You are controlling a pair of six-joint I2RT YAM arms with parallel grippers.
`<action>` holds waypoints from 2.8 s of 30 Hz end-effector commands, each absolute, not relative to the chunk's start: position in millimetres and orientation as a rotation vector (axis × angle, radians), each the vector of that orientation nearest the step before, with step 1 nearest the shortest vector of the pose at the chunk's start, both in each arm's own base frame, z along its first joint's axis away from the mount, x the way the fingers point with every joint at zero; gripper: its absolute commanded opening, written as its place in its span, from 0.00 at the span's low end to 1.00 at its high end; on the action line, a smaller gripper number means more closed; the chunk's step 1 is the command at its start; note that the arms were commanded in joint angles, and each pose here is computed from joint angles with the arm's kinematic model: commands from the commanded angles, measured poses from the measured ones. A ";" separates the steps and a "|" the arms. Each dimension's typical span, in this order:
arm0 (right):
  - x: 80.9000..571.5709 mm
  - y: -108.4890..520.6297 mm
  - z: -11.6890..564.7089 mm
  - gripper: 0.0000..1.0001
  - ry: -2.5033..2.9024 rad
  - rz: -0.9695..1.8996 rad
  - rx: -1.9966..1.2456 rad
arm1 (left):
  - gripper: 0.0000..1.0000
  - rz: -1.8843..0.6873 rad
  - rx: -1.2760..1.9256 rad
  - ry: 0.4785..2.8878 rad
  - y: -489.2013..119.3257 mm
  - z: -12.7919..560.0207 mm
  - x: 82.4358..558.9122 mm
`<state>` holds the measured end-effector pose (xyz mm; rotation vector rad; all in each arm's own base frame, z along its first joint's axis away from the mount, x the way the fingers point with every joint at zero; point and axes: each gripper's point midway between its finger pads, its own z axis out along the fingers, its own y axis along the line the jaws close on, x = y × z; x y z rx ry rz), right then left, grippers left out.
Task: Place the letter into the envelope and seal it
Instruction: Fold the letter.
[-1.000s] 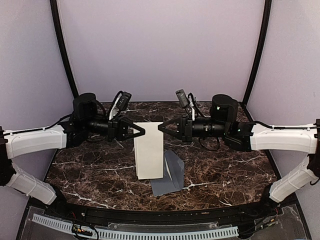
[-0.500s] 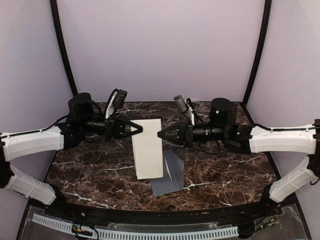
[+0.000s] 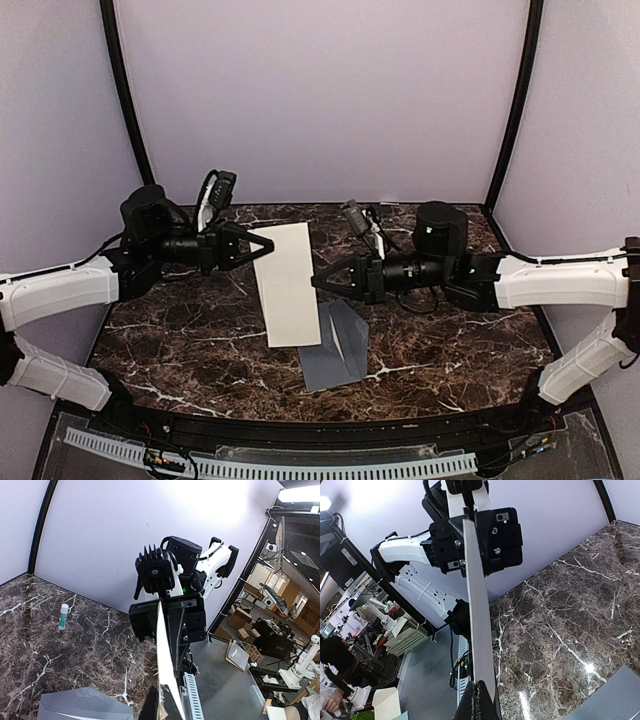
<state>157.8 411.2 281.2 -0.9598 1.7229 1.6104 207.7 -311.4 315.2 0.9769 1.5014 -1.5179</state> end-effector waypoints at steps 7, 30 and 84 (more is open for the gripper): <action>140.6 420.3 269.6 0.00 1.738 1.664 -1.011 | 0.00 -1.488 0.916 1.427 -296.0 333.1 213.0; 136.7 428.1 234.4 0.00 1.859 1.616 -1.006 | 0.00 -1.434 0.849 1.401 -276.2 344.8 224.9; 152.2 444.2 249.3 0.68 1.809 1.480 -0.968 | 0.00 -1.564 0.946 1.368 -277.3 345.5 207.2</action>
